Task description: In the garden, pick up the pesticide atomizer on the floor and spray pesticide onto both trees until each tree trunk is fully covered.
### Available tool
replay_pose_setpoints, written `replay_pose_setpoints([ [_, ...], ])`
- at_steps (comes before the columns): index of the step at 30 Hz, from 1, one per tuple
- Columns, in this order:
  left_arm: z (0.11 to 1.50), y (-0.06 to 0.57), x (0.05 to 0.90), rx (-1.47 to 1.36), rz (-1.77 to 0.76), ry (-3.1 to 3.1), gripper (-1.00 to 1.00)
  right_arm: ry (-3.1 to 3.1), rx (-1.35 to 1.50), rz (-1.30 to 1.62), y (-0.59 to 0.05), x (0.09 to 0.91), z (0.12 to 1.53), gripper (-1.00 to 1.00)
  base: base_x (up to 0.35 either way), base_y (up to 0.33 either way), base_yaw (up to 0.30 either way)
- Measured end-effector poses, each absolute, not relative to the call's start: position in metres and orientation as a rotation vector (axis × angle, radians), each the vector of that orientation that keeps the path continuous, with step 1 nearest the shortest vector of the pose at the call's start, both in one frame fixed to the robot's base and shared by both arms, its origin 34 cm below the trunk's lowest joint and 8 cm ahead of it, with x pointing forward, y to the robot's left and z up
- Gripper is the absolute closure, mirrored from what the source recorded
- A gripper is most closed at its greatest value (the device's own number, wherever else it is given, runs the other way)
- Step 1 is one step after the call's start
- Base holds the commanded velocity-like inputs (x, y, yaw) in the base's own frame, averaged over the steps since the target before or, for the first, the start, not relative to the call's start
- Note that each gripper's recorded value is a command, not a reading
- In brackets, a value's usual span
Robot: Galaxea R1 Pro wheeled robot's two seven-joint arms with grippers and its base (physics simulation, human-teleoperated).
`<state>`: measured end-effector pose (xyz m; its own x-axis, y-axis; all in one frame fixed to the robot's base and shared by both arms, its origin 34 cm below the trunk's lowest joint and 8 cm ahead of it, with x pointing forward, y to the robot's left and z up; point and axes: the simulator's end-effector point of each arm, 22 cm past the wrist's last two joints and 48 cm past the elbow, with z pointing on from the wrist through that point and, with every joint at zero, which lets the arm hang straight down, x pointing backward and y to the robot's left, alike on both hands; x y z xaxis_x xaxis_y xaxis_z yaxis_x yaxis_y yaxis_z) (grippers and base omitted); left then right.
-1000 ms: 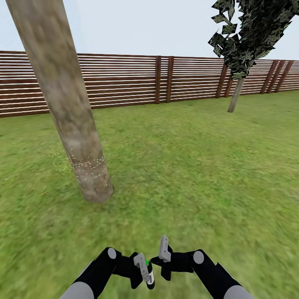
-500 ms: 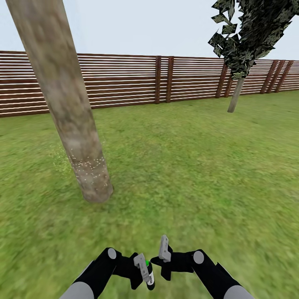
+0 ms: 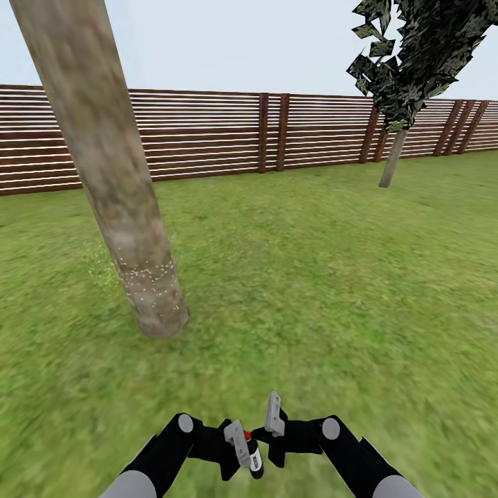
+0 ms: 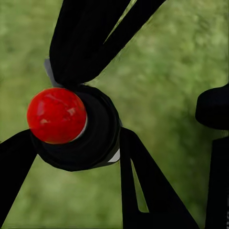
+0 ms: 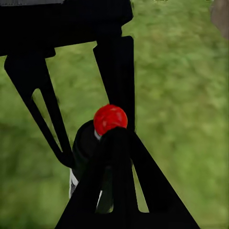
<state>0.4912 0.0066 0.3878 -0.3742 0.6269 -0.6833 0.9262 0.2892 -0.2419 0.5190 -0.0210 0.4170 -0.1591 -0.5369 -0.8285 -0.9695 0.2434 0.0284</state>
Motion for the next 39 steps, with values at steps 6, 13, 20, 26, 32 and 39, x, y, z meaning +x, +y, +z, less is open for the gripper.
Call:
replay_pose_setpoints([
  [6,0.361,0.085,0.491,1.415,-0.743,2.199,1.0,1.805,-1.386,0.77,-0.021,0.518,0.416,1.0,0.0,0.0,0.0],
  [13,0.327,0.251,0.476,1.358,-0.469,2.421,1.0,1.815,-1.381,0.761,-0.027,0.519,0.414,-1.0,0.0,0.0,0.0],
  [20,0.309,0.362,0.494,0.479,-0.092,2.55,1.0,2.221,-0.844,0.08,-0.195,0.542,0.317,-1.0,0.0,0.0,0.0],
  [26,0.294,0.409,0.441,0.011,0.254,2.412,1.0,2.274,-0.103,-0.225,-0.315,0.499,0.31,-1.0,0.0,0.0,0.0],
  [32,0.284,0.402,0.419,-0.054,0.249,2.447,1.0,2.267,-0.026,-0.257,-0.325,0.49,0.31,-1.0,0.0,0.0,0.0],
  [39,0.285,0.411,0.417,-0.145,0.266,2.436,1.0,2.27,-0.027,-0.247,-0.32,0.489,0.309,-1.0,0.0,0.0,0.0],
])
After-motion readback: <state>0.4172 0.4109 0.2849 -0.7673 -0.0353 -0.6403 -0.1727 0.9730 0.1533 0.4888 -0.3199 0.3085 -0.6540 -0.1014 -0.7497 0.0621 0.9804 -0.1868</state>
